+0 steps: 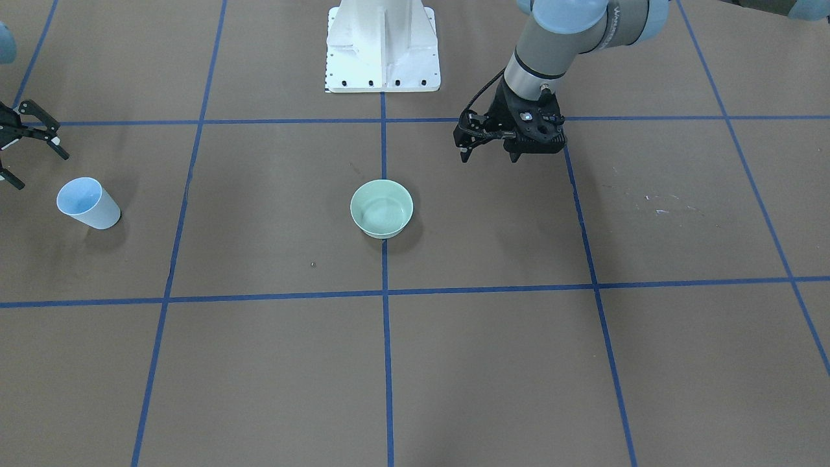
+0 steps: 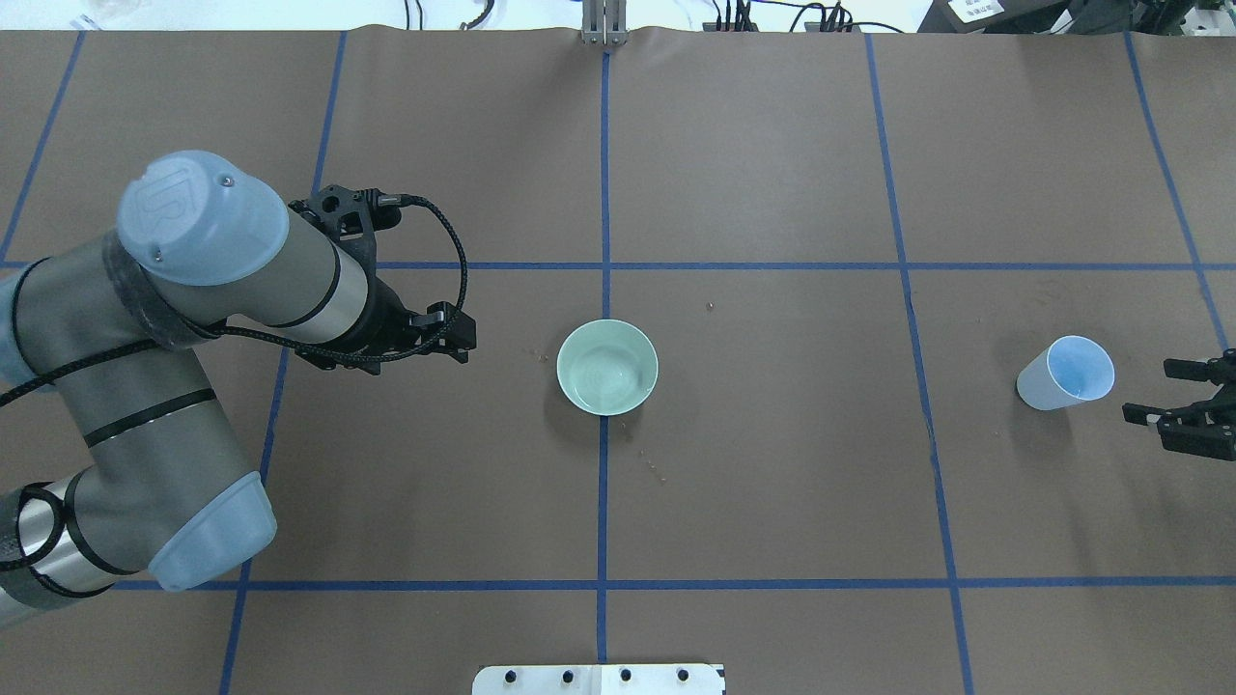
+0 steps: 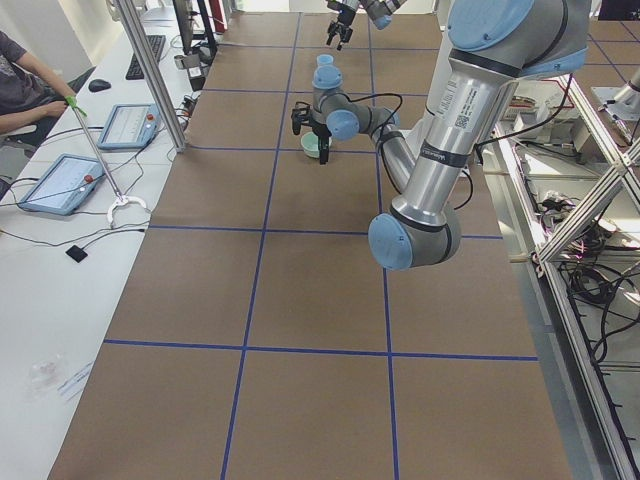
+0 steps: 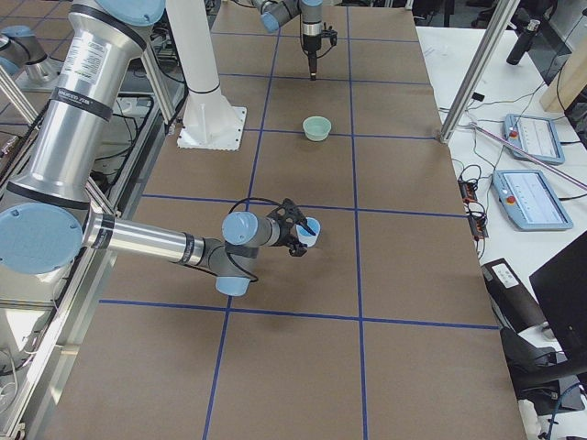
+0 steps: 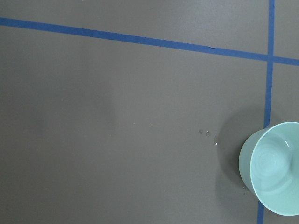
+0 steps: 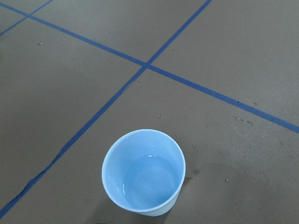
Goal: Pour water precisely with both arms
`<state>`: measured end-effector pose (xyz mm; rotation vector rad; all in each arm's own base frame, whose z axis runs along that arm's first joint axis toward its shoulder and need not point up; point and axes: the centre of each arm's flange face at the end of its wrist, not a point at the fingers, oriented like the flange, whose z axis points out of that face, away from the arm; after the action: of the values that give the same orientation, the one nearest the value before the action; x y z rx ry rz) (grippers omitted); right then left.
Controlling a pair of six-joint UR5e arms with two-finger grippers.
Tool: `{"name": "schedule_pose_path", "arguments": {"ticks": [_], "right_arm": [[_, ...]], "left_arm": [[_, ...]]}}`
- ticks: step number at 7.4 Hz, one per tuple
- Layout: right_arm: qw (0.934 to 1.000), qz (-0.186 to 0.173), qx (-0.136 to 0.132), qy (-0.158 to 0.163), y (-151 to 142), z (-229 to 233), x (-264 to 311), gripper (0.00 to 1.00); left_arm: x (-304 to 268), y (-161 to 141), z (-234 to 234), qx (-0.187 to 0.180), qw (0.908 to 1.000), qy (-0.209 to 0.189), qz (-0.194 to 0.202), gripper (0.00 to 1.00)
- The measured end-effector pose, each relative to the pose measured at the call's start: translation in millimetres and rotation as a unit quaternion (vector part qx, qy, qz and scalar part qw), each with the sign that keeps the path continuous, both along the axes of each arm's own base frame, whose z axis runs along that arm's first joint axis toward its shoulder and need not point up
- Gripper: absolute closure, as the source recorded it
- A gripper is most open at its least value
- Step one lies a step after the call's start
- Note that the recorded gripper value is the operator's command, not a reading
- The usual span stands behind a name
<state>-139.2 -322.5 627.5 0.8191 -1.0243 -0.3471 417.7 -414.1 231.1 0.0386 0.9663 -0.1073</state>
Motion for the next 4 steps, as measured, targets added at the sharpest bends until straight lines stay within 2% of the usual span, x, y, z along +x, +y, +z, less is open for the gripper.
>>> {"name": "schedule_pose_path", "arguments": {"ticks": [2, 4], "right_arm": [[1.0, -0.001, 0.001, 0.007, 3, 12, -10, 0.08], [0.9999, 0.008, 0.007, -0.001, 4, 20, -19, 0.08]], "left_arm": [[0, 0, -2, 0.001, 1.0, 0.002, 0.0, 0.01], [-1, 1, -5, 0.002, 1.0, 0.004, -0.001, 0.01]]}}
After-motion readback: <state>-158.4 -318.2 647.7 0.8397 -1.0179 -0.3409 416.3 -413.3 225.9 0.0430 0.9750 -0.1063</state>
